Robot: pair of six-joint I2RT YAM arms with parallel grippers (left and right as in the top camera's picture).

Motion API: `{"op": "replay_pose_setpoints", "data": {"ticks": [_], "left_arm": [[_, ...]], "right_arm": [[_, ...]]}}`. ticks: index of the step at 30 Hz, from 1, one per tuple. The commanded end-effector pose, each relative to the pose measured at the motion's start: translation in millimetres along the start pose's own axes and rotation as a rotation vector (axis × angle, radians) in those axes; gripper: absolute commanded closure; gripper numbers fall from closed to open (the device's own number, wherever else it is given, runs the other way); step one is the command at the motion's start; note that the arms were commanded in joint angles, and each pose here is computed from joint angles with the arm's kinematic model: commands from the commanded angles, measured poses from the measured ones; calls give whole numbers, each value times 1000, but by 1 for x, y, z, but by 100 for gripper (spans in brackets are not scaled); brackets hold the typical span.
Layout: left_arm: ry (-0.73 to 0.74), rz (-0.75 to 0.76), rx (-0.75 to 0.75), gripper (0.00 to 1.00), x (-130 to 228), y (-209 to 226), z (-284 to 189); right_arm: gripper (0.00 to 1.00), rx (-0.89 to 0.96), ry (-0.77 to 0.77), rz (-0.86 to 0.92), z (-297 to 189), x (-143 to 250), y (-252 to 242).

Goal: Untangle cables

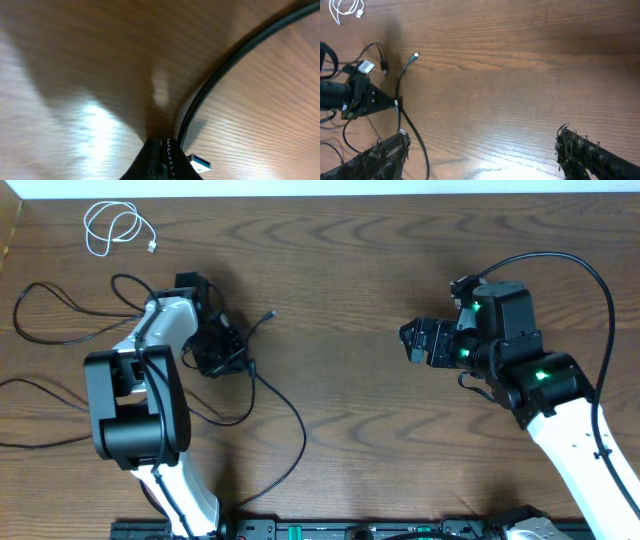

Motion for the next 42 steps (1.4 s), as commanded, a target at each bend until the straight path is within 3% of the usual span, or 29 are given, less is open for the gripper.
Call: {"op": "replay_pose_setpoints", "data": {"ticks": [1, 6, 11, 16, 19, 21, 23, 26, 28, 30, 32, 34, 39, 42], "left_arm": [[25, 21, 51, 93, -1, -6, 5], [-11, 68, 189, 93, -4, -23, -12], [-107, 142, 194, 93, -1, -32, -42], [-302, 175, -27, 92, 0, -24, -86], [-420, 35, -173, 92, -1, -4, -111], [-470, -76, -228, 83, -1, 12, -123], [-498, -133, -254, 83, -6, 29, -128], [-513, -202, -265, 62, -16, 55, -126], [-512, -229, -267, 59, -22, 66, -123], [-507, -250, -268, 43, -28, 76, -116], [-505, -261, -270, 41, -35, 83, -108], [-498, -266, -271, 42, -41, 88, -100], [-483, -286, -268, 85, -54, 94, -78], [-485, -326, -259, 92, -61, 98, -66]], "right_arm": [[8, -3, 4, -1, -1, -1, 0], [9, -3, 4, -1, -1, -1, 0], [9, -3, 3, -1, -1, -1, 0], [8, -2, 5, -1, -1, -1, 0], [8, -1, 5, -1, -1, -1, 0], [8, -1, 5, -1, -1, -1, 0], [8, -1, 5, -1, -1, -1, 0], [8, -1, 5, -1, -1, -1, 0], [8, -1, 5, -1, -1, -1, 0], [8, -1, 5, -1, -1, -1, 0], [8, -2, 5, -1, -1, -1, 0], [8, -2, 5, -1, -1, -1, 0], [8, -4, 2, -1, -1, -1, 0], [8, -3, 3, -1, -1, -1, 0]]}}
Point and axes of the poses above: each gripper's point midway between its finger pads, its own z axis out along the fingers, its own y axis along the line the jaws close on, x = y × z, the point moved 9 cm from there along -z, back along the fingers, and after that the axes turned 11 degrees about z, right-handed, at the moved point
